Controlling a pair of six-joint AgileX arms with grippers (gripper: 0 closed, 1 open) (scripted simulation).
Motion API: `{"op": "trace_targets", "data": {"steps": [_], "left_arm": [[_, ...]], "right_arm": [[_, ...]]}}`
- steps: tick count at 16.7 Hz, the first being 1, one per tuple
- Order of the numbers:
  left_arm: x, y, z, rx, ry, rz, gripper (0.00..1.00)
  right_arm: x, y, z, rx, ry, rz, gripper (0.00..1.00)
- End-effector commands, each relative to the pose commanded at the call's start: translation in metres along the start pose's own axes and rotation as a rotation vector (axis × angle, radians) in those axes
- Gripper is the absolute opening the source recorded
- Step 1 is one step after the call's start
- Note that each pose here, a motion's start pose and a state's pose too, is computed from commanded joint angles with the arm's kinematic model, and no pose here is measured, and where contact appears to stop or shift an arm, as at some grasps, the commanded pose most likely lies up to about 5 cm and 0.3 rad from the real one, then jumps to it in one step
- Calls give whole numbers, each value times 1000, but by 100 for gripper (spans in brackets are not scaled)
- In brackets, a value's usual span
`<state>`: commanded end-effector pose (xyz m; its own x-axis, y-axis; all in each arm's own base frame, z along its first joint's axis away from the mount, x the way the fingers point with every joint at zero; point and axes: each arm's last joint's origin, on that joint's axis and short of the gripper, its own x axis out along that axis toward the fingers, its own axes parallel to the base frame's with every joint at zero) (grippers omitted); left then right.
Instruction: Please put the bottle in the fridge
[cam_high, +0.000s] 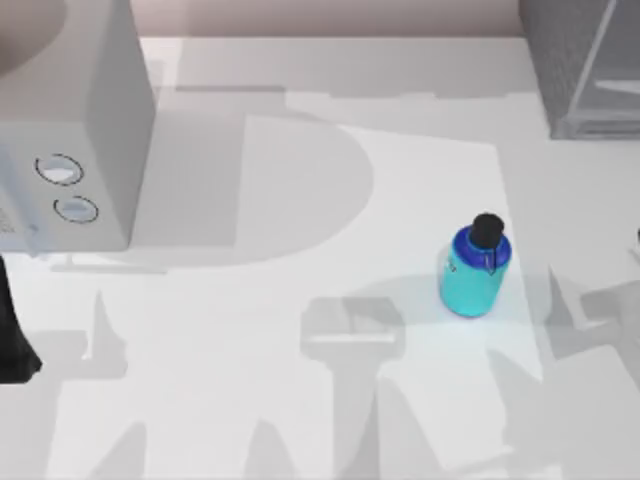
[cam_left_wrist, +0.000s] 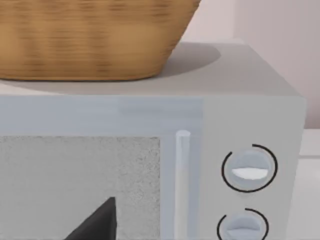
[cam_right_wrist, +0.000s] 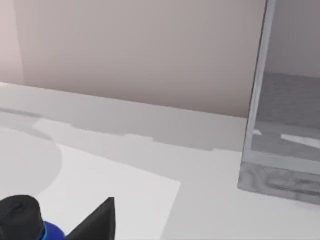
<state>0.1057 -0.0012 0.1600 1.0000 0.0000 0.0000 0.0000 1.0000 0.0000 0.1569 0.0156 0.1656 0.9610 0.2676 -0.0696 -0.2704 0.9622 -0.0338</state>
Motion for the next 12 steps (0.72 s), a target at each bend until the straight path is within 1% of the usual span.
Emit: {"op": "trace_targets", "data": {"steps": [12], "left_arm": [[0, 0, 0, 0, 0, 0, 100]], "right_arm": [[41, 7, -24, -24, 59, 197, 100]]}}
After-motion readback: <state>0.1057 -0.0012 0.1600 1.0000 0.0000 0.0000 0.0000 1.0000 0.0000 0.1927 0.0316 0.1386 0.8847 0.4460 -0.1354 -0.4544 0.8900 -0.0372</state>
